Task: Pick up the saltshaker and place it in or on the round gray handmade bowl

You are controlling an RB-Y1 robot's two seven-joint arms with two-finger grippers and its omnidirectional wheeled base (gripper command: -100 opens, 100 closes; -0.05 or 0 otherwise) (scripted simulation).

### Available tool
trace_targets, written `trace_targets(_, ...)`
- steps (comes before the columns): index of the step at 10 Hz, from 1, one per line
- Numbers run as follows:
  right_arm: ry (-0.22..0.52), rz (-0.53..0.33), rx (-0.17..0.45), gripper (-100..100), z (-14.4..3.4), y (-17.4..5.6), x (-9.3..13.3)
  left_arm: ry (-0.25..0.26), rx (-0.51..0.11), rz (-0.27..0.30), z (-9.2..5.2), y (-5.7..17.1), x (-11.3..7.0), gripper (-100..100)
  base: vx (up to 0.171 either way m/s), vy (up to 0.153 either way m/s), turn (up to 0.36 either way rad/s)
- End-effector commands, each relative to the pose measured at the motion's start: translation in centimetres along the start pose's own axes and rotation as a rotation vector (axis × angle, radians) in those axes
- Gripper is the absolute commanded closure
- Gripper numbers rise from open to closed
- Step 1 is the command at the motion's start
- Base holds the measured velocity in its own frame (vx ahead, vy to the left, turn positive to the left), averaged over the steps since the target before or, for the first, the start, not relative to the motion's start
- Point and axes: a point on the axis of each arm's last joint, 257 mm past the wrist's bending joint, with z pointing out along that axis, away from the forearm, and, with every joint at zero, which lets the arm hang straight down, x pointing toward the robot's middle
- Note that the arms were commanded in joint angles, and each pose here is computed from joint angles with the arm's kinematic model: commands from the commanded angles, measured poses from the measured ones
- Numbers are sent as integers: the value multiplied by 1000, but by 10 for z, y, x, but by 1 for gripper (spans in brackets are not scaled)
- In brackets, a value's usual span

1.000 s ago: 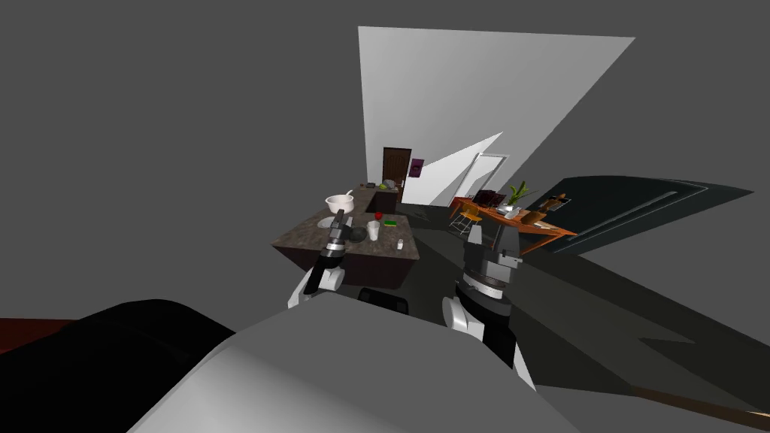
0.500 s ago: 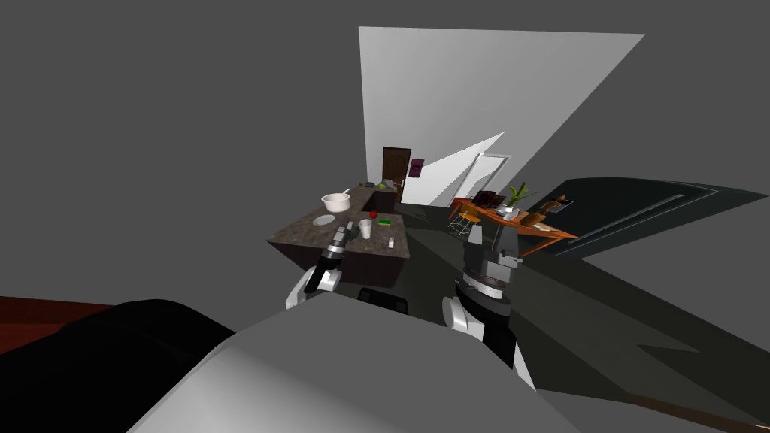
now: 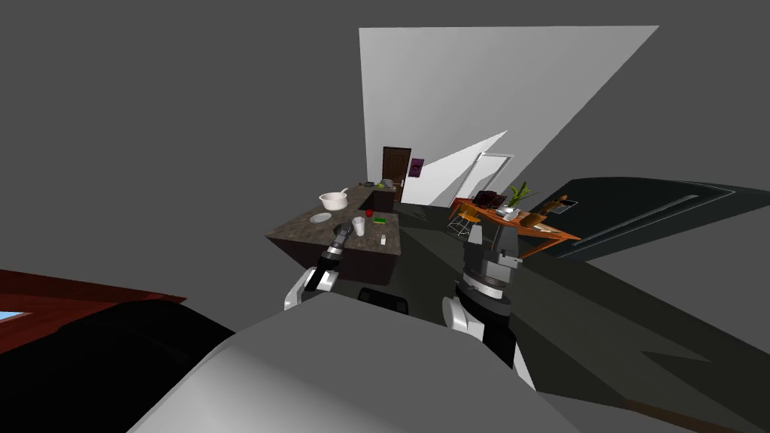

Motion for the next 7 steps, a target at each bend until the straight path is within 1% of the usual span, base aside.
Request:
trace_targets(1,0,0,0,0,0,0,0,19,-28,64,-3,15,3,-100,-8,-178,35)
trace_targets(5,0,0,0,0,0,0,0,71,-88,207,-14,51,10,-100,-14,-156,14)
trace_targets(7,0,0,0,0,0,0,0,101,-114,271,-20,69,15,-100,-2,-124,-13)
